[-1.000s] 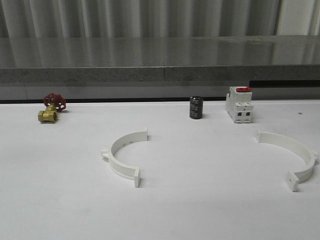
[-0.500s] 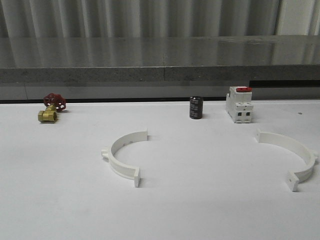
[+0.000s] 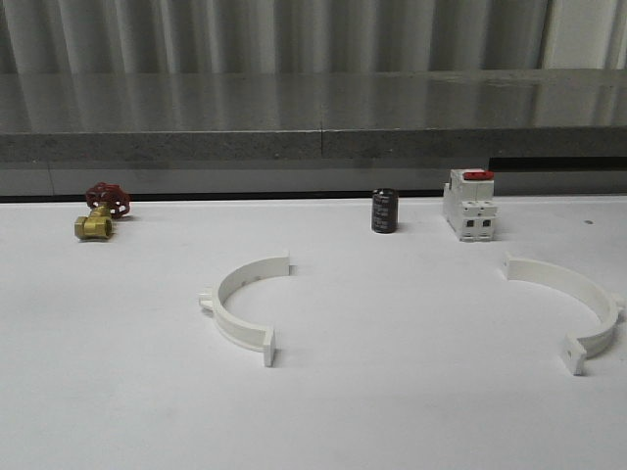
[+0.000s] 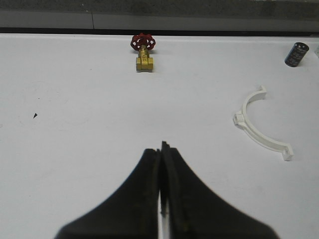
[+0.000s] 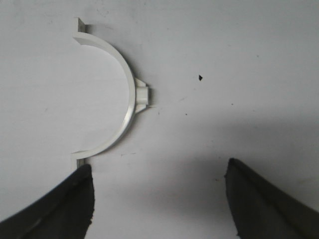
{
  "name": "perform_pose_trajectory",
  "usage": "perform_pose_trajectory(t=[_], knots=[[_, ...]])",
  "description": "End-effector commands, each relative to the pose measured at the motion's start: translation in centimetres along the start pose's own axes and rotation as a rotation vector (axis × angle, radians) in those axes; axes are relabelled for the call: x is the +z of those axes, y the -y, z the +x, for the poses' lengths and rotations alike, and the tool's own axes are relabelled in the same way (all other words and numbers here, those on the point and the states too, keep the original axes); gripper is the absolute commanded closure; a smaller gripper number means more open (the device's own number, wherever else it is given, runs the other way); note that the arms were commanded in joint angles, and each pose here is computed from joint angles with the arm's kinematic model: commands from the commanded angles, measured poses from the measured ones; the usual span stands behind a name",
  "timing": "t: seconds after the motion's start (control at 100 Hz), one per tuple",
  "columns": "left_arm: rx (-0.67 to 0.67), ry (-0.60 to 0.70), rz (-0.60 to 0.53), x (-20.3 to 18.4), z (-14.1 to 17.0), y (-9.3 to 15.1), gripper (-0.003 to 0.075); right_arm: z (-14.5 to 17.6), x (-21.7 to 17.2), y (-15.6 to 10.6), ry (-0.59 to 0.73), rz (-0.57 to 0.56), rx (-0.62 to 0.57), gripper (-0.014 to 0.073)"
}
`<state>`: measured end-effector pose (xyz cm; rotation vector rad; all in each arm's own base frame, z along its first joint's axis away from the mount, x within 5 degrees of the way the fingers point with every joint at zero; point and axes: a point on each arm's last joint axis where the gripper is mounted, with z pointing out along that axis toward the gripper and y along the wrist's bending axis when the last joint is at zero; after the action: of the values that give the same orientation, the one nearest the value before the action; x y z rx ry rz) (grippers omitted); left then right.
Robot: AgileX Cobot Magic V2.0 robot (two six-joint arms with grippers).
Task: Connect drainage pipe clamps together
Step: 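Lower the right gripper onto the other white clamp half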
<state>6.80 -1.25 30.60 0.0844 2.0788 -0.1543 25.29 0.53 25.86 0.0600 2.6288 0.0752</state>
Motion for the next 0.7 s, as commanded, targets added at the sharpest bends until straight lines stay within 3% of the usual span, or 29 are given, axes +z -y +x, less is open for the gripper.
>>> perform_pose_trajectory(t=[0.0, 0.24, 0.69], knots=[[-0.013, 0.085, 0.008, -0.4, -1.3, 0.1, 0.0741, -2.2, 0.0, -0.7, 0.081, -0.017, -0.035, 0.0043], [-0.013, 0.085, 0.008, -0.4, -1.3, 0.1, 0.0741, -4.1, 3.6, -1.3, 0.011, -0.023, -0.086, 0.0043], [-0.013, 0.085, 0.008, -0.4, -1.3, 0.1, 0.0741, -4.2, 9.4, -1.3, -0.091, -0.015, -0.082, 0.0046]])
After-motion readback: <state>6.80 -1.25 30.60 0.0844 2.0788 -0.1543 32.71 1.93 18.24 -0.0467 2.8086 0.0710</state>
